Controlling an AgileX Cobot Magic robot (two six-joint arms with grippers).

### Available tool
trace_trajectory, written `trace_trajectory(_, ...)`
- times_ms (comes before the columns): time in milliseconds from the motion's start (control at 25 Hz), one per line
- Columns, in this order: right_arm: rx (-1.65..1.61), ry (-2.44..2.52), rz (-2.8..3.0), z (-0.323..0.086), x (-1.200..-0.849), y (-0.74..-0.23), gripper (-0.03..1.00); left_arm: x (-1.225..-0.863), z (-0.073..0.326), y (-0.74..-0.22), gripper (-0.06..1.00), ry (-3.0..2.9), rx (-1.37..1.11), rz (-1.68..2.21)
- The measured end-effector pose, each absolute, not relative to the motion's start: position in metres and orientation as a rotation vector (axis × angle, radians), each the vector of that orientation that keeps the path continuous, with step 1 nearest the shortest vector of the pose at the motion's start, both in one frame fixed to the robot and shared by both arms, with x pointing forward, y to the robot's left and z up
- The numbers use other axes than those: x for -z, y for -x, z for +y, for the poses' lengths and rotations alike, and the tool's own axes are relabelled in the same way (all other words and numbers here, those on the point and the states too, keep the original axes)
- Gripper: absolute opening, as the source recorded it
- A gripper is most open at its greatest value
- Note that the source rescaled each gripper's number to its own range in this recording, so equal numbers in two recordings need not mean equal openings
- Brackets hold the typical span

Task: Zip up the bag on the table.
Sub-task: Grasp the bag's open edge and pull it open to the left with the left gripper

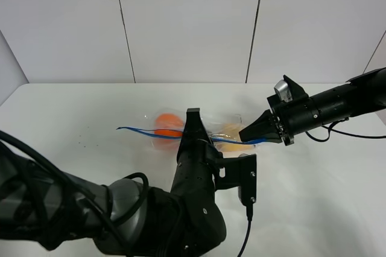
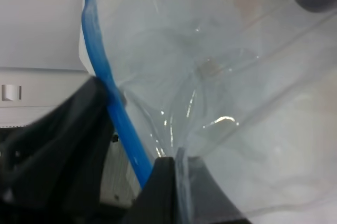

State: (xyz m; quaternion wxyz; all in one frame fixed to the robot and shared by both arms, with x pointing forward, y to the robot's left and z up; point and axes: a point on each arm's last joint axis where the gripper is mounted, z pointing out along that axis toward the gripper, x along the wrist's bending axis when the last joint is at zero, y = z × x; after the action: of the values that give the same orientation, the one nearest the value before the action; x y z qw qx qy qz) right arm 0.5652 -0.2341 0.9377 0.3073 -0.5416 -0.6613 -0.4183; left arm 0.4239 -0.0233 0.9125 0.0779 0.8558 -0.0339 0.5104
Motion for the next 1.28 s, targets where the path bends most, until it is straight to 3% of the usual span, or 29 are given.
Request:
trace_trajectory(560, 1.107, 1.434, -1.749, -0.234, -0.938, -0.565, 0.0, -0.914, 0.047, -0.447, 0.0, -2.693, -1.566, 0.038)
trace_trajectory(1280, 1.103, 1.433, -1.754, -0.234, -0.937, -0.565, 0.0, -0.9, 0.097, -0.469, 0.0, -2.824, -1.569, 0.227)
